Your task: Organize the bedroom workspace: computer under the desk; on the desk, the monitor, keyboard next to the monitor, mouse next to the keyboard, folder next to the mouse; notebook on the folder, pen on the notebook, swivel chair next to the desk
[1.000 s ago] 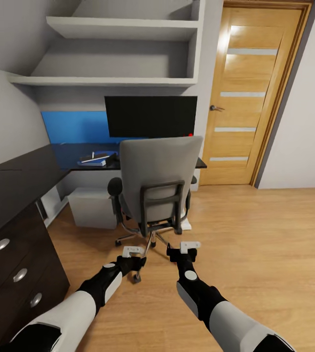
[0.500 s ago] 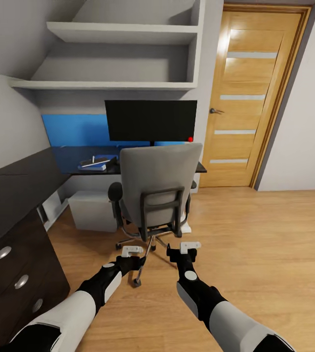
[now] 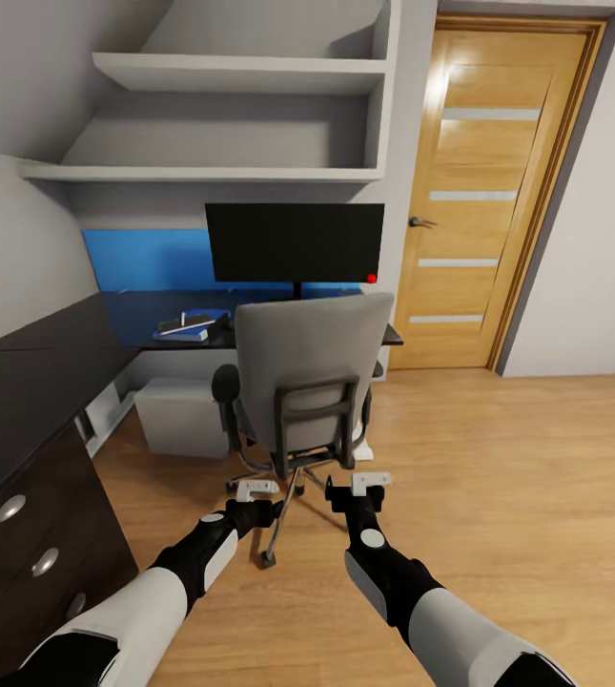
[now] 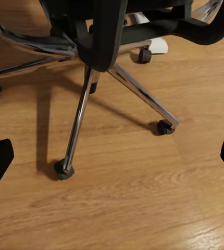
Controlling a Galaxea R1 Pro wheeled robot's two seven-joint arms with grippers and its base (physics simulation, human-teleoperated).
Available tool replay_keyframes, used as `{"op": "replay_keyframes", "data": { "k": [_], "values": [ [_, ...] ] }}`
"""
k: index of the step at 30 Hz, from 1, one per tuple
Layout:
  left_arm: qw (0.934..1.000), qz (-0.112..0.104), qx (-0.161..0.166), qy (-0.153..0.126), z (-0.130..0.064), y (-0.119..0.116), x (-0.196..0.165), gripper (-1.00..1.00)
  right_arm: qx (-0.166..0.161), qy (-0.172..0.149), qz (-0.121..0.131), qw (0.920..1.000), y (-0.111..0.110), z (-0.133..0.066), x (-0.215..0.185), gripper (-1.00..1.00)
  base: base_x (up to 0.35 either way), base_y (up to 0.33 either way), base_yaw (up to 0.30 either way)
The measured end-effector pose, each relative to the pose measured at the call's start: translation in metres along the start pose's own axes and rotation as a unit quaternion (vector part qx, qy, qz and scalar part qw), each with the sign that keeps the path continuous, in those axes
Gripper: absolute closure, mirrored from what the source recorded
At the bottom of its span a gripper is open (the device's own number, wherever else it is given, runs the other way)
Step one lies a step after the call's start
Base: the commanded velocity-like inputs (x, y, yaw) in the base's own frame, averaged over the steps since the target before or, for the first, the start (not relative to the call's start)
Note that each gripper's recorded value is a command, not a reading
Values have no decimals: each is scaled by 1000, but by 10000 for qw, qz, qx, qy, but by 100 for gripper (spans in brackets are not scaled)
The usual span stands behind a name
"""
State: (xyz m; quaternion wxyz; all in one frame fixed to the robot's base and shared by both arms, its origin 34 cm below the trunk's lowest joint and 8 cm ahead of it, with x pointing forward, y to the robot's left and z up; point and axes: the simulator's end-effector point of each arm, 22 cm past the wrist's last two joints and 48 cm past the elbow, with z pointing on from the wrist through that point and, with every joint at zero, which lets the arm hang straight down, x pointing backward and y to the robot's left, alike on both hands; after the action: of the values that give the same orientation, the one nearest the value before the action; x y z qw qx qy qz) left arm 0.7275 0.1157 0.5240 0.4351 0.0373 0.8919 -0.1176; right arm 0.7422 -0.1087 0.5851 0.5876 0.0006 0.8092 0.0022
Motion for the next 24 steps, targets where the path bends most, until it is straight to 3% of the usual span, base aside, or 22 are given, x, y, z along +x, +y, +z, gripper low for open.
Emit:
{"op": "replay_keyframes", "data": {
  "k": [13,19,21,22,24],
  "values": [
    [9999,-13,-34,138,-12,-1,-12,-100,20,32,-72,10000,-3,-3,-23,-100,0,0,0],
    [9955,-85,-177,925,-24,13,56,-100,278,283,-332,9987,-43,-4,-7,-100,0,0,0],
    [9949,-87,-226,979,-28,18,65,-100,390,418,-426,9975,-60,-6,3,-100,0,0,0],
    [9963,-63,-308,804,-30,28,62,-100,566,550,-512,9956,-84,-11,22,-100,0,0,0],
    [9968,-44,-373,702,-33,35,56,-100,628,549,-567,9949,-95,-16,27,-100,0,0,0]
  ]
}}
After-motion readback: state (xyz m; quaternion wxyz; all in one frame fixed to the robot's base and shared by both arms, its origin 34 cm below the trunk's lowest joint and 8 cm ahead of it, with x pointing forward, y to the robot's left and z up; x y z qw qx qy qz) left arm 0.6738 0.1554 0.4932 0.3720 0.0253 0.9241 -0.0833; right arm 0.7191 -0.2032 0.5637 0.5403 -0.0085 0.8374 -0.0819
